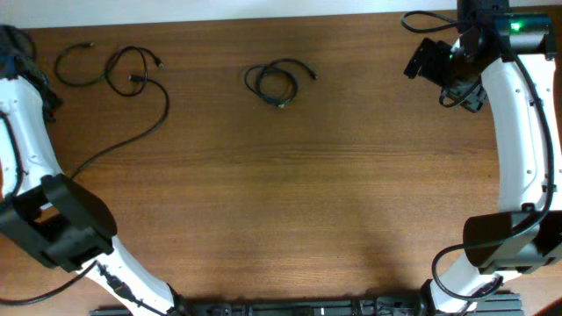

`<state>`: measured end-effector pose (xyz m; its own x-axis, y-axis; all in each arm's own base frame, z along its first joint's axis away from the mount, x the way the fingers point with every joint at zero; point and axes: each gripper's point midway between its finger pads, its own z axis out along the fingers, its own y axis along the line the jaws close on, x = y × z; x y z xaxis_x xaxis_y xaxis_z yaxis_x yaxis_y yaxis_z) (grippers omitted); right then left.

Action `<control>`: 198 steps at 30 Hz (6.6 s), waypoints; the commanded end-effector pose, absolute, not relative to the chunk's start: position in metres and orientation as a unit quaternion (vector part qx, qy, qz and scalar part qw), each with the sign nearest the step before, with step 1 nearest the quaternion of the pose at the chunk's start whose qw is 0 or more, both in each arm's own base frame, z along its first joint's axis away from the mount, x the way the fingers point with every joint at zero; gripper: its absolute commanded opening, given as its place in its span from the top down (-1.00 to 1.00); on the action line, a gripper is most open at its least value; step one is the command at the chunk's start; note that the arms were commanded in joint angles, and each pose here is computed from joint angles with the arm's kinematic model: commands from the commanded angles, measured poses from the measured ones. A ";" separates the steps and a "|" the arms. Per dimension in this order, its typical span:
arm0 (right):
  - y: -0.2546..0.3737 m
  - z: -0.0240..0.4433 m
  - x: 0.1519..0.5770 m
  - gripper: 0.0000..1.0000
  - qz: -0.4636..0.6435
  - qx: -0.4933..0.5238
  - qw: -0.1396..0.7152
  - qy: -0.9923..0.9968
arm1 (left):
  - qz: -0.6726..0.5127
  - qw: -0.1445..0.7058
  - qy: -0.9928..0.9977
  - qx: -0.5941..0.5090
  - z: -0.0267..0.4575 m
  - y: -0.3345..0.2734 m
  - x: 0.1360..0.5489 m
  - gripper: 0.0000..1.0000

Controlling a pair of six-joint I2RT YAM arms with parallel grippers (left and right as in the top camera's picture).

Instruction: Untangle cables

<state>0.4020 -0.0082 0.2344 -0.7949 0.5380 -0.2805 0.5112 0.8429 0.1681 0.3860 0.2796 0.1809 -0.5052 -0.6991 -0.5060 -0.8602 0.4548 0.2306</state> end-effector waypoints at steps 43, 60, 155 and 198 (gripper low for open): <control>-0.011 0.234 0.402 -0.97 0.036 0.281 0.161 0.945 | -0.050 0.240 0.961 -0.126 0.058 0.103 0.514 -0.17; -0.011 0.234 0.402 -0.97 0.036 0.281 0.161 0.945 | -0.058 0.192 0.974 -0.102 0.008 0.071 0.512 1.00; -0.011 0.234 0.402 -0.97 0.036 0.281 0.161 0.945 | 0.051 0.347 0.815 -0.460 0.112 0.352 0.450 0.10; -0.011 0.234 0.402 -0.97 0.036 0.281 0.161 0.945 | -0.085 0.301 0.944 -0.103 0.085 -0.172 0.543 1.00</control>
<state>0.4020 -0.0082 0.2344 -0.7952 0.5377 -0.2803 0.5110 0.8431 0.1678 0.5283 -0.1674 0.0310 -0.8475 -0.2288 -0.4789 -0.1648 0.9711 -0.1724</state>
